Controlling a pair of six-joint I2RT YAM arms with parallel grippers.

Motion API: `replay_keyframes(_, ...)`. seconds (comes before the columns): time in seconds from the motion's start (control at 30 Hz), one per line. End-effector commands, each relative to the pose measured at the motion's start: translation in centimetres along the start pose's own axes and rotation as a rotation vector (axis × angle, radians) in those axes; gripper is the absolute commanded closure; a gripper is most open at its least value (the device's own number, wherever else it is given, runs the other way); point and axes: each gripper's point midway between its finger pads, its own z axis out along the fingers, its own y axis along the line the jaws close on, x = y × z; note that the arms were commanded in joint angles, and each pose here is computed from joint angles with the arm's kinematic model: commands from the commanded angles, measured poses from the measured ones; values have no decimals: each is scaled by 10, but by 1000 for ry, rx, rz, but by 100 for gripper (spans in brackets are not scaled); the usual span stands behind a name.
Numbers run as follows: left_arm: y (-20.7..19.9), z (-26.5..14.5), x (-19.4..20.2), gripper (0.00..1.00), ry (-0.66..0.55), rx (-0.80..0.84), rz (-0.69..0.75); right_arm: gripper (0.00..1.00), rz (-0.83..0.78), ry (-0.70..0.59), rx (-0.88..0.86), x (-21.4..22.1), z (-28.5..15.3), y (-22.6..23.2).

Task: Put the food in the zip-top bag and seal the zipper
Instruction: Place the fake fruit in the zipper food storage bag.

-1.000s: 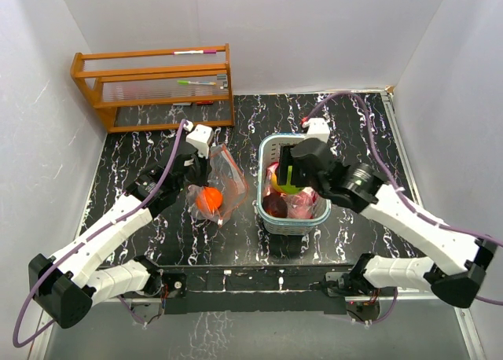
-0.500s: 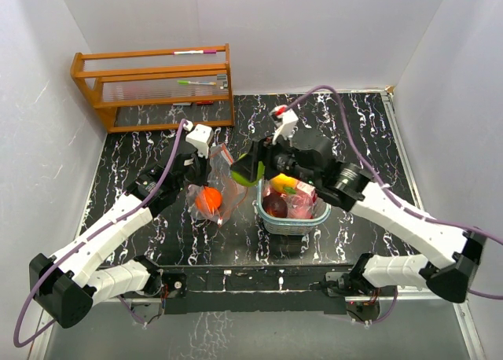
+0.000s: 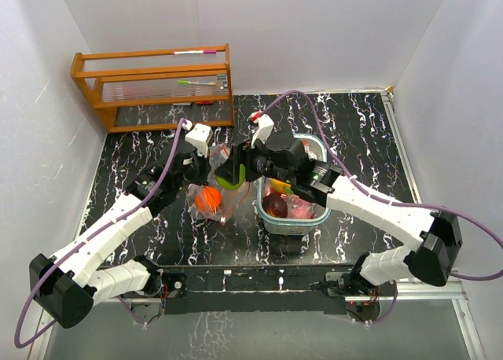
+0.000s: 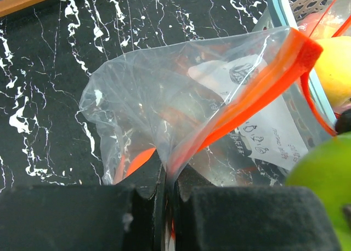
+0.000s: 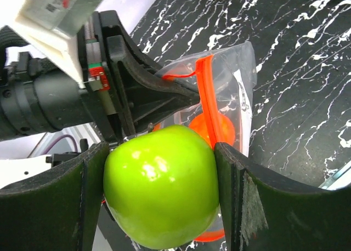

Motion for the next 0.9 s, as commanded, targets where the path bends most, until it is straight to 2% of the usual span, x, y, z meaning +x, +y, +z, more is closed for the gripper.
replay_keyframes(0.0, -2, -1, -3, 100, -11, 16, -6, 52, -17, -79, 71, -19, 16, -1)
replay_keyframes(0.1, -2, 0, -2, 100, -9, 18, -5, 34, -42, -78, 162, -13, 23, -10)
replay_keyframes(0.23, -2, 0, -2, 100, -9, 16, -6, 18, -58, -95, 202, -13, 25, -10)
replay_keyframes(0.3, -1, 0, -2, 100, -8, 15, -5, 14, -63, -100, 207, -15, 23, -8)
replay_keyframes(0.47, 0, 1, -1, 100, -6, 11, -7, 10, -66, -116, 199, -20, 13, -5)
replay_keyframes(0.67, 0, 1, -1, 100, -3, 9, -5, 10, -61, -156, 230, -28, -15, -5)
replay_keyframes(0.8, 1, 2, 0, 100, 0, 7, -3, 10, -30, -165, 397, -23, -44, -37)
replay_keyframes(0.87, 1, 2, -1, 100, -1, 7, -3, 4, -22, -158, 544, -15, -60, -65)
